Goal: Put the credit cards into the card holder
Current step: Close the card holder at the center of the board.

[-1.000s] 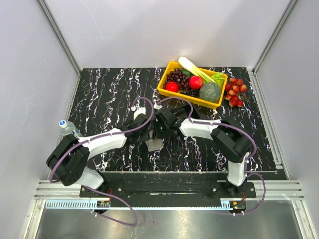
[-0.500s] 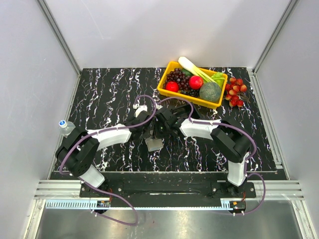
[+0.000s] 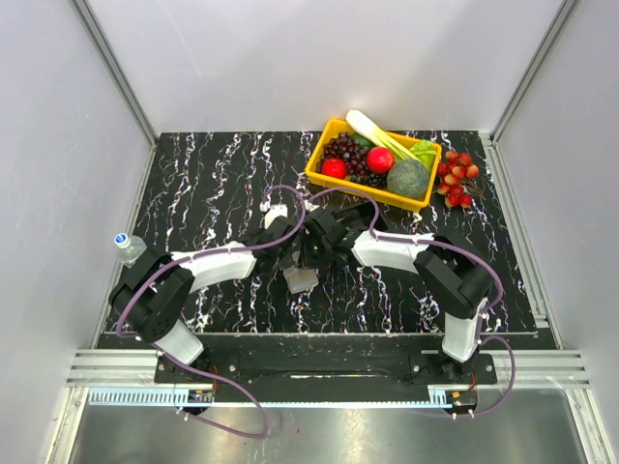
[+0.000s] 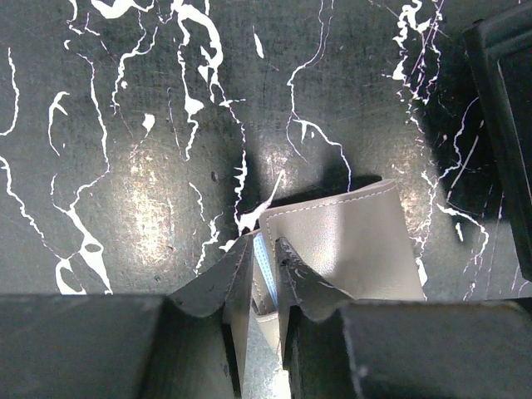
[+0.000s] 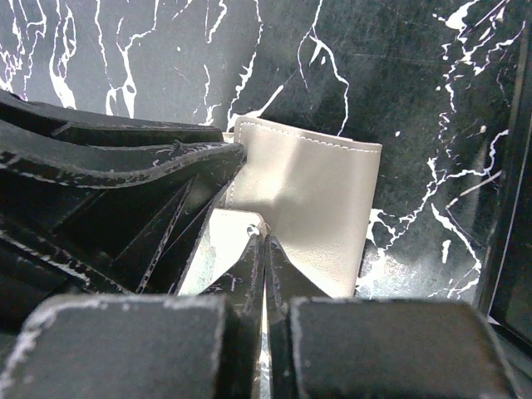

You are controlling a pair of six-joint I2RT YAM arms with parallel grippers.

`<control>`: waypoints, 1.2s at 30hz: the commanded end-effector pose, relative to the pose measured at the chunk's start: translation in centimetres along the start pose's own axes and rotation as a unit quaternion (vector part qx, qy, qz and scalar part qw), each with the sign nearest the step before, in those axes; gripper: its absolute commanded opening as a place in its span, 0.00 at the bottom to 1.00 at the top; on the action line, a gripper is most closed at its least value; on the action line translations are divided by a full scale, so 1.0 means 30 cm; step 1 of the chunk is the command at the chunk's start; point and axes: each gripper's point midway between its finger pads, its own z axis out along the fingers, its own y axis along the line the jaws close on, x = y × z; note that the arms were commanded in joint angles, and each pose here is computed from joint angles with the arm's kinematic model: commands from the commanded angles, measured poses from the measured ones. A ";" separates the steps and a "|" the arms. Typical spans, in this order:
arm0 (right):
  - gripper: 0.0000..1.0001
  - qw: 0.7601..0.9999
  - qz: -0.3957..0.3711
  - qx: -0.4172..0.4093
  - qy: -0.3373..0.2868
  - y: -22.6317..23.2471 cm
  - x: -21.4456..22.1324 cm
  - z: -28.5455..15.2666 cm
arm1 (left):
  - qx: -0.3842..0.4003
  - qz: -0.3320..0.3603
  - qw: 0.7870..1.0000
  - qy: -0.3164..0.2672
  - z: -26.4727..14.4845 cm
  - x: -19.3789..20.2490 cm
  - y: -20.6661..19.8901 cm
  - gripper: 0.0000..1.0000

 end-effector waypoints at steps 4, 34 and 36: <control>0.00 1.000 0.006 -0.003 0.000 0.002 -0.009 0.007 | -0.033 0.028 0.999 0.029 0.015 0.078 0.070 0.20; 0.00 0.996 0.001 0.083 0.033 -0.109 0.033 0.062 | 0.134 0.009 0.990 -0.039 -0.127 -0.032 -0.100 0.32; 0.00 0.996 0.001 0.083 0.033 -0.109 0.032 0.062 | 0.133 0.009 0.991 -0.026 -0.111 -0.013 -0.102 0.30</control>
